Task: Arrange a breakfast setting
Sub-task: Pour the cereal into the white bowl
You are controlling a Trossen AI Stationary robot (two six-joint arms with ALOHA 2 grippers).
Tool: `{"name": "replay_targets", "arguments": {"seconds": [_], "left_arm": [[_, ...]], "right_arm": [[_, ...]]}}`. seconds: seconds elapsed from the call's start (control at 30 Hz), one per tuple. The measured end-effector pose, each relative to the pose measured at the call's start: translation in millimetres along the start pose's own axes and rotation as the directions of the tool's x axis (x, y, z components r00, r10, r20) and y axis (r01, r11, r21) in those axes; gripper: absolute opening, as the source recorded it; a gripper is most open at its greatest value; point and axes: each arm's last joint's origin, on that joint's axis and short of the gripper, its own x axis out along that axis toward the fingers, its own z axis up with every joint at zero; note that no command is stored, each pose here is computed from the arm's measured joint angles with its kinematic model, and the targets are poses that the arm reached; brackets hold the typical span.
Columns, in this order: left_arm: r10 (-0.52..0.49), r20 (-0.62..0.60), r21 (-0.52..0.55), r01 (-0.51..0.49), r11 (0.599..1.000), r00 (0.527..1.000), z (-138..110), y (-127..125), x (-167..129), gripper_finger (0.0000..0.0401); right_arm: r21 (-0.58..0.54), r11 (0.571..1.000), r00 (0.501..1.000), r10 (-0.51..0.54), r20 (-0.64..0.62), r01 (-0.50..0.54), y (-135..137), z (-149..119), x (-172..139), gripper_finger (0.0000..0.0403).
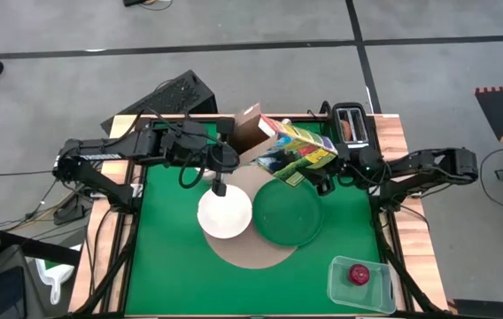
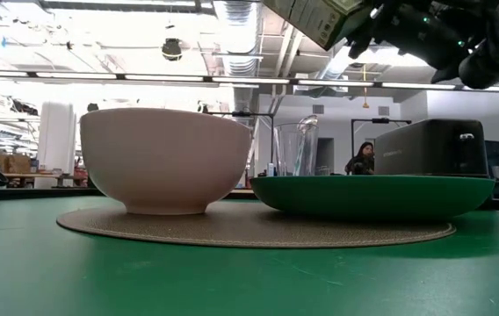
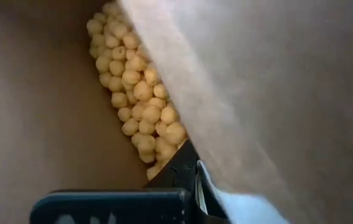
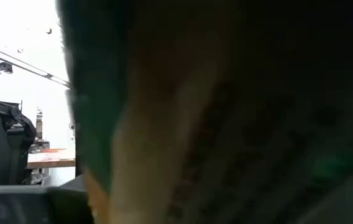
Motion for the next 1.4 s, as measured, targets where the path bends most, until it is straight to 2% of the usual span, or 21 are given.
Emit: {"name": "replay_targets", "arguments": {"seconds": [0.07, 0.17, 0.43, 0.63, 0.83, 1.07, 1.2, 1.4], "left_arm": [[0.000, -0.001, -0.024, 0.000, 1.000, 1.000, 0, 0, 0, 0.0000], [-0.003, -0.005, -0.071, 0.002, 0.997, 1.000, -1, 0, 0, 0.0013], [-0.016, -0.096, -0.178, -0.002, 0.984, 0.995, 3, 5, -14, 0.0123], [-0.036, -0.150, -0.283, -0.008, 0.959, 0.988, 8, 14, -50, 0.0175], [0.032, -0.189, -0.338, -0.095, 0.936, 0.981, 0, 20, -93, 0.0180], [0.103, -0.152, -0.402, -0.157, 0.902, 0.983, -15, 20, -138, 0.0180], [0.143, -0.144, -0.434, -0.192, 0.880, 0.979, -33, 11, -147, 0.0181], [0.164, -0.117, -0.486, -0.200, 0.851, 0.980, -64, -9, -138, 0.0181]], "right_arm": [[-0.003, 1.000, 1.000, 0.000, -0.003, 0.000, -1, 0, 0, 0.0258], [-0.006, 1.000, 1.000, -0.006, -0.007, 0.006, -2, 0, 0, 0.0252], [-0.008, 1.000, 1.000, -0.012, -0.022, 0.012, -3, -2, 0, 0.0250], [-0.016, 1.000, 0.999, -0.017, -0.043, 0.016, -3, -4, 0, 0.0250], [-0.021, 0.999, 0.996, -0.035, -0.077, 0.033, -1, 3, -2, 0.0250], [-0.001, 0.999, 0.987, -0.036, -0.156, 0.036, 5, 19, -10, 0.0249], [0.027, 0.999, 0.975, -0.021, -0.222, 0.028, 13, 24, -16, 0.0249], [0.072, 0.997, 0.950, 0.017, -0.311, 0.005, 24, 25, -23, 0.0249]]}}
